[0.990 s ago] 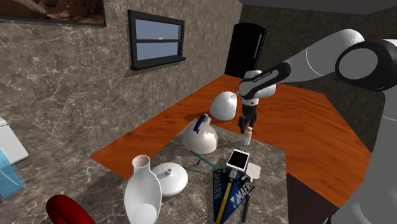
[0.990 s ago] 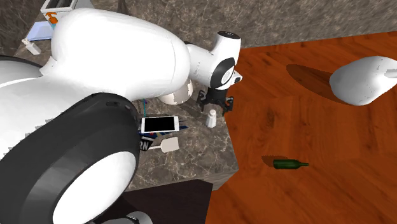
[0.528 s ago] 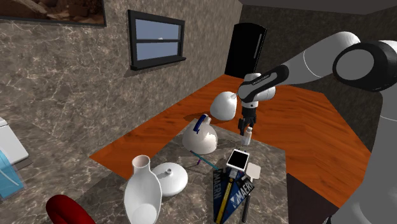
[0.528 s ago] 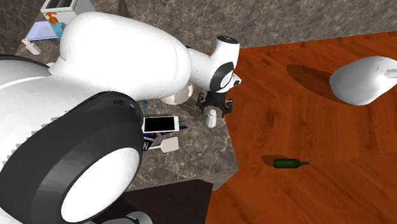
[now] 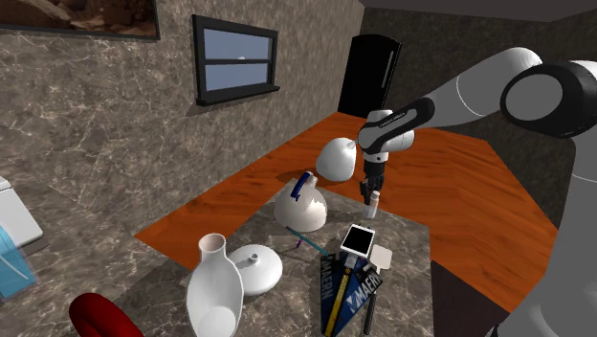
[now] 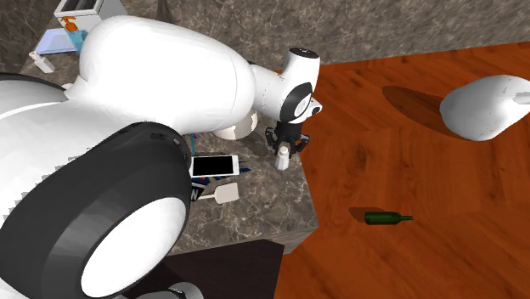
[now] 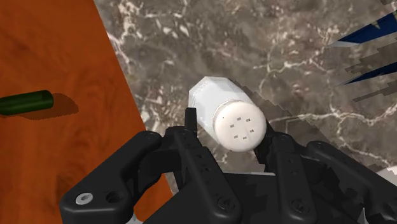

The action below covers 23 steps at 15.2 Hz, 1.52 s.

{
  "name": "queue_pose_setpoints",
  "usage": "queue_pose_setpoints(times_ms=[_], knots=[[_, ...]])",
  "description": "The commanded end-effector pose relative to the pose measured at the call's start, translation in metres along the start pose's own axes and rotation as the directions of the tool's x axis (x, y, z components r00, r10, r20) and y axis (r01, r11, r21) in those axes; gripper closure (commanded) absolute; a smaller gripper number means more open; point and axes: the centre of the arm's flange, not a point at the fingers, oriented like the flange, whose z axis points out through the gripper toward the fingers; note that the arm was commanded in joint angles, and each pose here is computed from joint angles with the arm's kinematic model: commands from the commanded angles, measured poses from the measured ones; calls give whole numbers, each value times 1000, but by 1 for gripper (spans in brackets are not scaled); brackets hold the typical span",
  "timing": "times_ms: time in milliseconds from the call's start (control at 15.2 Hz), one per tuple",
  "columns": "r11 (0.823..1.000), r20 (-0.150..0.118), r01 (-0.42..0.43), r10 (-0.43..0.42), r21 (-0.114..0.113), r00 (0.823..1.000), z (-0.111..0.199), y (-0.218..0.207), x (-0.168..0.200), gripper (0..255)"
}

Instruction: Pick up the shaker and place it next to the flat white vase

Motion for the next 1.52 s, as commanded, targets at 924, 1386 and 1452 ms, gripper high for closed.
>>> queue_pose_setpoints(times_ms=[924,1386,1452], knots=[[1000,1,0,0,0,1000,-56,-2,-12,255],[1000,1,0,0,0,1000,-92,-2,-20,255],[1000,1,0,0,0,1000,-97,-3,-21,255]])
